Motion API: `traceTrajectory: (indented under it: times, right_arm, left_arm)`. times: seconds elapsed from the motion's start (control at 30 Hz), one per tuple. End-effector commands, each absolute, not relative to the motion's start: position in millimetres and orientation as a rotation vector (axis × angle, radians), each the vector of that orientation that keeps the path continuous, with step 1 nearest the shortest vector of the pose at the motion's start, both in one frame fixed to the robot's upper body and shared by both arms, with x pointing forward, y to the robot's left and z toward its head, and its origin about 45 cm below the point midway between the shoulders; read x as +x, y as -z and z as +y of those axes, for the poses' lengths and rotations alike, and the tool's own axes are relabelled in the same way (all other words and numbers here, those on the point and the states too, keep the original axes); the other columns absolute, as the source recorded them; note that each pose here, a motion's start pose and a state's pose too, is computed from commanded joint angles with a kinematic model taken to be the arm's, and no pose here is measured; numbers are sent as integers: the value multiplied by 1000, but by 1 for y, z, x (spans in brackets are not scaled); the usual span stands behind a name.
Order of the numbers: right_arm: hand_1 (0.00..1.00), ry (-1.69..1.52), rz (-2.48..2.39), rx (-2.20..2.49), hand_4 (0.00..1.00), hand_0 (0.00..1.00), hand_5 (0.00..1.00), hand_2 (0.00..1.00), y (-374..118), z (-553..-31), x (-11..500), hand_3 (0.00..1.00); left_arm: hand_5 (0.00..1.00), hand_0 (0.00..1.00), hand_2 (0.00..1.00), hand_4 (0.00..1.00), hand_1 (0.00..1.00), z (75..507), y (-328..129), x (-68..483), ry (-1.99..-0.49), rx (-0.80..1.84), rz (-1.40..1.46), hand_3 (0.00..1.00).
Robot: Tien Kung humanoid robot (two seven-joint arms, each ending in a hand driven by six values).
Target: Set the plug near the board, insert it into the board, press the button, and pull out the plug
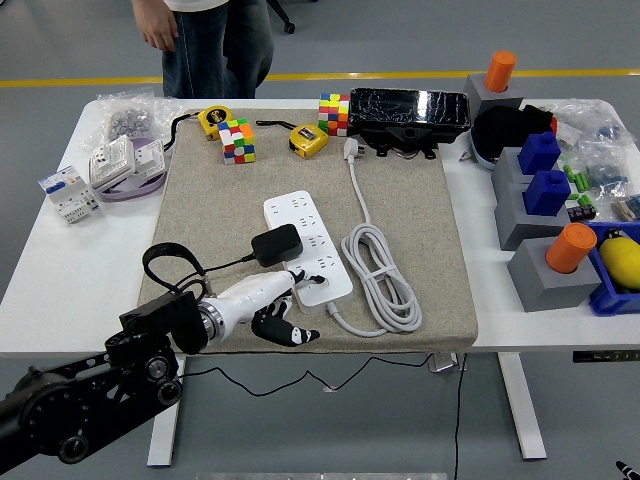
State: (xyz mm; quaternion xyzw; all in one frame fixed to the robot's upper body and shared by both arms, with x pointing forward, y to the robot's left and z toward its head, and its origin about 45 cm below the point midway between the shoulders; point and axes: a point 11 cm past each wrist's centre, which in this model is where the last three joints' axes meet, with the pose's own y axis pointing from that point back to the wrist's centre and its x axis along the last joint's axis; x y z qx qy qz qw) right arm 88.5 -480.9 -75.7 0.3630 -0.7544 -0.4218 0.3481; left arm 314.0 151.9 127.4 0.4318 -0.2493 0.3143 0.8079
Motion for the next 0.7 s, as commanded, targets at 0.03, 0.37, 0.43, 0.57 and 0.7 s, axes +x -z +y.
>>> traceTrajectory:
  times: [0.03, 0.37, 0.43, 0.57, 0.7]
  right_arm:
    - [624, 1094, -1956, 942, 881, 530, 403, 605, 76, -481, 89, 546]
    - [624, 1095, -1955, 939, 881, 528, 404, 605, 76, -481, 88, 546]
    - [624, 1094, -1955, 939, 881, 528, 404, 605, 76, -481, 88, 546]
    - [624, 1094, -1953, 941, 881, 528, 403, 605, 76, -480, 88, 546]
    - [624, 1094, -1953, 943, 881, 532, 402, 605, 76, -480, 88, 545]
  left_arm:
    - [290, 77, 122, 796, 62, 152, -127, 314, -672, 923, -533, 738]
    - [278, 104, 151, 785, 58, 144, -150, 321, -770, 703, -542, 643]
    - [278, 104, 151, 785, 58, 141, -158, 324, -807, 612, -525, 643]
    - [284, 195, 243, 787, 138, 142, -166, 328, -886, 481, -488, 593]
    - [298, 258, 362, 779, 247, 148, -166, 332, -979, 374, -416, 566]
